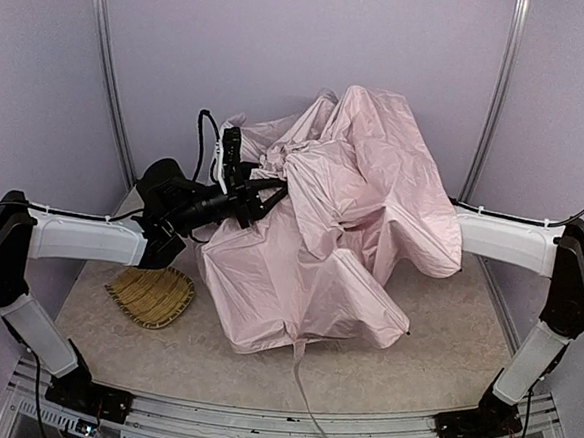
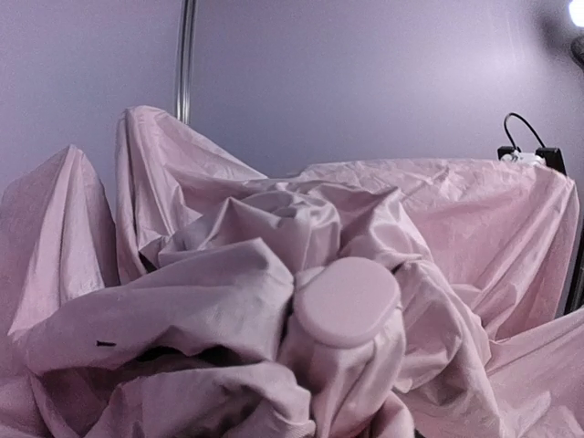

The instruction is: Put away the umbrella

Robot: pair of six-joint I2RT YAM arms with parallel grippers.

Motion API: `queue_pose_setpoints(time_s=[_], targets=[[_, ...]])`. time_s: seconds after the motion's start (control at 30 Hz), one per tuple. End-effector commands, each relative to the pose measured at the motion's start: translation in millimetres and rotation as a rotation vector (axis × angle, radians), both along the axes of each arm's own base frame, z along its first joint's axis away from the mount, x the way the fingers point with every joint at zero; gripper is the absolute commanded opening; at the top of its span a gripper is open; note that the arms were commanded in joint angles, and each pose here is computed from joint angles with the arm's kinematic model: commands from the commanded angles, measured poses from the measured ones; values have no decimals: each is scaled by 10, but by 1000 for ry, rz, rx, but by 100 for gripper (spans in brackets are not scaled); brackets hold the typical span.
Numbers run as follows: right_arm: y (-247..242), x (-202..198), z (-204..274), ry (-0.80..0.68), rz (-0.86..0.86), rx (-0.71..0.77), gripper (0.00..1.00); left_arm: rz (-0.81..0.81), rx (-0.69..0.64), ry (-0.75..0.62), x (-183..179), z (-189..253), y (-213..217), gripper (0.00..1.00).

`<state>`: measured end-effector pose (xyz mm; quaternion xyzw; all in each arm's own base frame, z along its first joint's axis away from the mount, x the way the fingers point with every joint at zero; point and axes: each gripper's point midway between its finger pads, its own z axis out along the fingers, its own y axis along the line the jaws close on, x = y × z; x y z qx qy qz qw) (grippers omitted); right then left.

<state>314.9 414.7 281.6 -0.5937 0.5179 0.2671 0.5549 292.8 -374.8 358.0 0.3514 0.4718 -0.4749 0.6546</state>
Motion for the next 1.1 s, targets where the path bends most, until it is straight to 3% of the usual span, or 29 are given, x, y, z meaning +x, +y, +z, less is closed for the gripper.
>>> queue_pose_setpoints(time_s=[0.0,0.13,0.17,0.2,0.47,0.67,0.83,0.9,1.07], targets=[[74,-186,31,-26,7,3,49,-41,-41,-32,-158,233,73,28],[-247,-4,-123,-15,-147,-41,82,-24,-47,-20,-116,241,321,14],[-359,66,-148,-2,-200,-48,97,-24,-41,-27,-128,235,381,12],[-465,105,-156,11,-233,-52,100,-16,-37,-38,-113,240,464,10],[-1579,159,-78,54,-435,-33,100,73,-3,-137,-152,346,1037,3],[-2197,-47,452,-13,-511,47,100,81,95,-182,-233,254,1156,3],[-1940,-404,972,18,-292,174,100,-10,105,-197,-406,238,1029,3],[-1651,-512,925,85,-179,182,100,-48,97,-217,-504,249,902,3],[-679,-929,739,17,64,133,100,-189,78,-236,-755,243,480,3]])
